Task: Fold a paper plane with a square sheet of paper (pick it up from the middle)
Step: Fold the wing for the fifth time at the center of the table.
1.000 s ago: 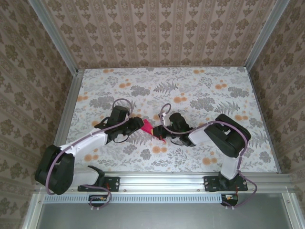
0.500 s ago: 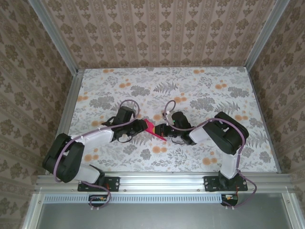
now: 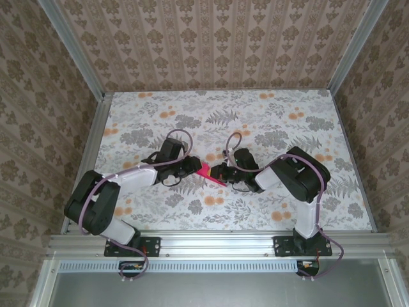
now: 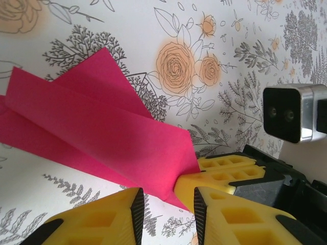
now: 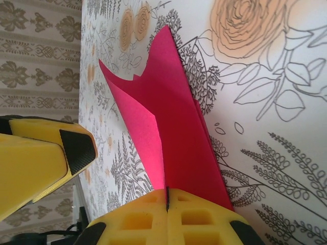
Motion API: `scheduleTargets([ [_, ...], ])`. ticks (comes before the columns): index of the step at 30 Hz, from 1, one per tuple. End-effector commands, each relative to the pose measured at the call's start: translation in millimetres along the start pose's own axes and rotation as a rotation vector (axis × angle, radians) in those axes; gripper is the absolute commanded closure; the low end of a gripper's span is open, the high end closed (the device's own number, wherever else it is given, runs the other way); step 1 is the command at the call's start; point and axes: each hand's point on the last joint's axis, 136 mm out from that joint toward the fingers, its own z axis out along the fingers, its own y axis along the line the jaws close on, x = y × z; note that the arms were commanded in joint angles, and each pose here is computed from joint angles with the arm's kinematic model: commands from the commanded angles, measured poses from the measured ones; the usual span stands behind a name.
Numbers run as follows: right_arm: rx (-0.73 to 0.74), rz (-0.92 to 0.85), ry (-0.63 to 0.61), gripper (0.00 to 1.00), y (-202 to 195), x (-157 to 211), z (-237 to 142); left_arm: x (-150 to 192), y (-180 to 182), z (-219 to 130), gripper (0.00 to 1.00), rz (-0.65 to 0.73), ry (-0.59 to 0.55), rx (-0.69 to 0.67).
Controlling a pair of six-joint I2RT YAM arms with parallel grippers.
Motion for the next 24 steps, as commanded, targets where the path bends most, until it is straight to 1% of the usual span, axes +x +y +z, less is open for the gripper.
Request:
scheduleTargets([
  [1,-0.056,0.061,0.022,1.0,9,-3,3,-5,-13,4,0.66,0.051,0.003,0.038],
  [12,-0.088,0.142,0.102,1.0,13,4,10,-4,-13,12,0.69,0.071,0.015,0.055],
  [24,-0.067,0.198,0.114,1.0,0,6,14,-2,-5,20,0.73,0.057,0.025,0.035],
])
